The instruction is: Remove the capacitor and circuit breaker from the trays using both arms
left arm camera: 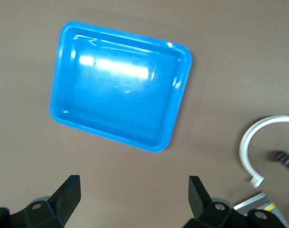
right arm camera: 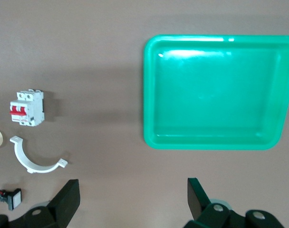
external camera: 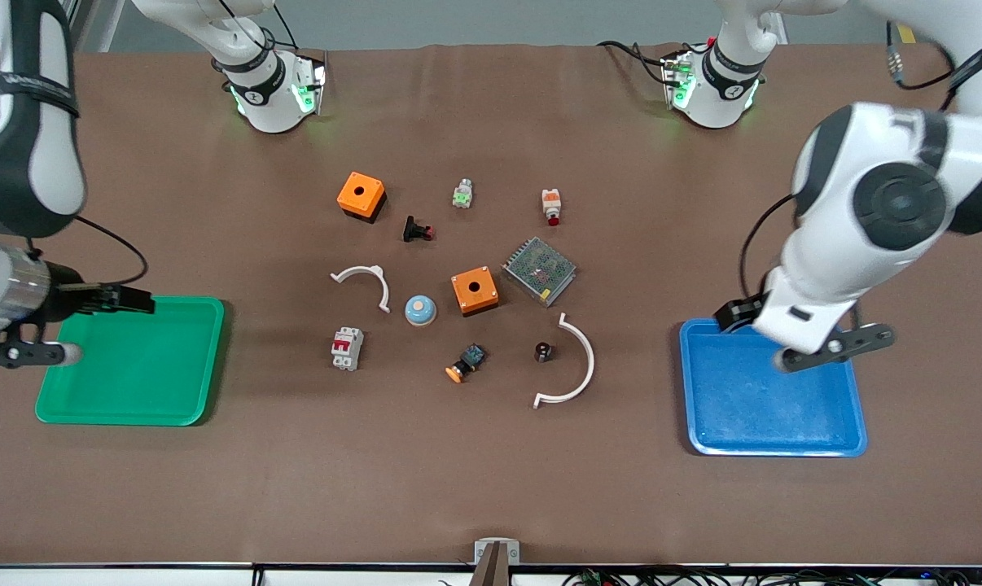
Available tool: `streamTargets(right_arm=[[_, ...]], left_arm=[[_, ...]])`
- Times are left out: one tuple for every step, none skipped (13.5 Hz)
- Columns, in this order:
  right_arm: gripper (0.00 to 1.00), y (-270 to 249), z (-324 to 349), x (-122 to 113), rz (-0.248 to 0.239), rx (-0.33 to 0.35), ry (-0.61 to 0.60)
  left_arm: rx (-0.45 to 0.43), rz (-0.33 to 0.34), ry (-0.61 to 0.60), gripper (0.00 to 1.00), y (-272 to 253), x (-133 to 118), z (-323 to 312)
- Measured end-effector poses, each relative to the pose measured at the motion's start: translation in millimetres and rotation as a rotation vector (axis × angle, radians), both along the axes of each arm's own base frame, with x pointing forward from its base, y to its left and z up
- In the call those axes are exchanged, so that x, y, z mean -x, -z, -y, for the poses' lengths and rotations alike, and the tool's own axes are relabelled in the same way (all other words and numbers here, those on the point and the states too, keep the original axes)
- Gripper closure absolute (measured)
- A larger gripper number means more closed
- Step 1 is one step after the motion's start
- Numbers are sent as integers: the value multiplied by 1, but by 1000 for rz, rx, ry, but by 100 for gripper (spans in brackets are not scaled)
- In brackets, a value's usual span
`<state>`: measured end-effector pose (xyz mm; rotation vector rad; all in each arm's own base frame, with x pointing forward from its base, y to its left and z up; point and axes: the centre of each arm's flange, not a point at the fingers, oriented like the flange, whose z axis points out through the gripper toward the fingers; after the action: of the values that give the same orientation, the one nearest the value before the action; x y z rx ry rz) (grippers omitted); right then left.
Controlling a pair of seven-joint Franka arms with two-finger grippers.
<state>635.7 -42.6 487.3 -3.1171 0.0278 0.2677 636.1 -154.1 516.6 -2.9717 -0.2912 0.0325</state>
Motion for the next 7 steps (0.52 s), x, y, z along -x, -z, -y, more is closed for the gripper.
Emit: streamTargets(right_arm=[[0,-6,8,3,-4,-2,11],[0,-12,12,4,0,-2,17],[0,-20,13,3,12,-1,18],[0,-28,13,1,25,0,18],[0,-35,13,1,36,1,17],[0,-39,13,0,42,2,17],[0,-41,12,0,45,2,16]], left_arm=[[-2,-1,24,0,-16,5,-14],[-1,7,42,0,-32,9,-30],[0,21,55,0,-47,14,-46],[1,34,58,0,-62,20,-59],[6,46,55,0,-75,28,-69],[22,54,49,0,-86,36,-77],[39,61,50,0,-95,43,-85]])
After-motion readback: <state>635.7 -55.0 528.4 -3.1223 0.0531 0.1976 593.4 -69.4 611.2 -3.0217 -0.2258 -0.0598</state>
